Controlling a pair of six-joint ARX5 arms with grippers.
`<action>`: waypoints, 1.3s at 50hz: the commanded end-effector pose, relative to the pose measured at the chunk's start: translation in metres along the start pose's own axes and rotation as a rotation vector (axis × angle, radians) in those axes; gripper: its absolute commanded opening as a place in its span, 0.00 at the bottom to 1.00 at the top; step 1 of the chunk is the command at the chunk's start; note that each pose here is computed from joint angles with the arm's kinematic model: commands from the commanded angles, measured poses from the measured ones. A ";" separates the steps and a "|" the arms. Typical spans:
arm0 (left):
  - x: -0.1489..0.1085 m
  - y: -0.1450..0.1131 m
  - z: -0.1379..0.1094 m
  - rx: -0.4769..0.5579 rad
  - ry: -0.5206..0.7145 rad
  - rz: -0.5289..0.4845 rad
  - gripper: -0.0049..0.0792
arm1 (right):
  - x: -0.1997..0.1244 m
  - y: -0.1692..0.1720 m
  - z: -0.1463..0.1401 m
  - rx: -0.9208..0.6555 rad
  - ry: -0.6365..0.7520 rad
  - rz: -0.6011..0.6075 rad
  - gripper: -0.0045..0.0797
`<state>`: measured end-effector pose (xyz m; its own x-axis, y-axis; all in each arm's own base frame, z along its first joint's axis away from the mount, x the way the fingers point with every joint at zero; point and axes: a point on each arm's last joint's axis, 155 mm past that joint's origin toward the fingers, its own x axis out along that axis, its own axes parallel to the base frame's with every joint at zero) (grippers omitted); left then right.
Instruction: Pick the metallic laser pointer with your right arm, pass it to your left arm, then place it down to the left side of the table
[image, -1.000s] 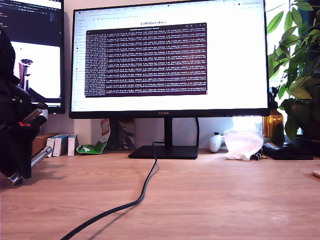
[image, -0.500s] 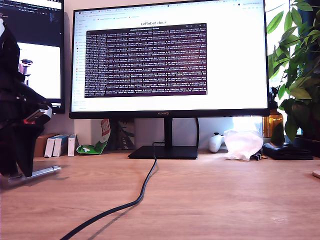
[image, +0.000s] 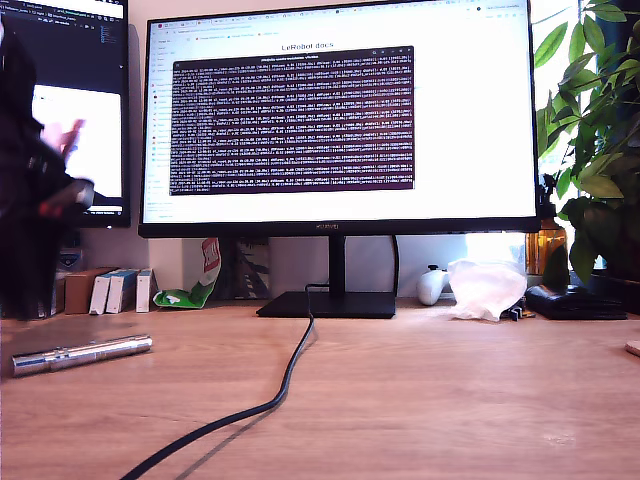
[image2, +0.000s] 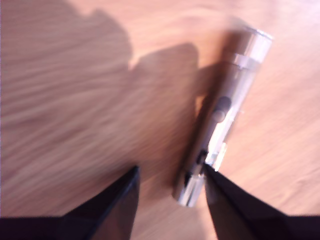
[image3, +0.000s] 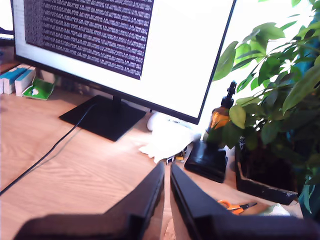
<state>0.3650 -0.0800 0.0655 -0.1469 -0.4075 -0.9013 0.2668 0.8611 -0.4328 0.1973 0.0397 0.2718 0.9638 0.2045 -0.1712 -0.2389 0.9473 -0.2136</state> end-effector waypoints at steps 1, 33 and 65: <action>-0.007 -0.011 -0.003 0.047 -0.015 -0.014 0.03 | 0.001 0.000 0.000 0.003 0.001 0.003 0.04; -0.212 -0.057 0.022 0.201 -0.711 0.536 0.03 | 0.001 0.000 0.002 0.136 -0.005 0.001 0.04; -0.263 -0.102 0.000 0.199 -0.955 0.498 0.03 | -0.002 -0.033 -0.010 0.183 0.032 -0.185 0.04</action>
<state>0.3805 -0.0616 0.3534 0.7981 -0.1771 -0.5760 0.2618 0.9628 0.0668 0.2011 0.0083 0.2718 0.9846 0.0339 -0.1717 -0.0461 0.9967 -0.0674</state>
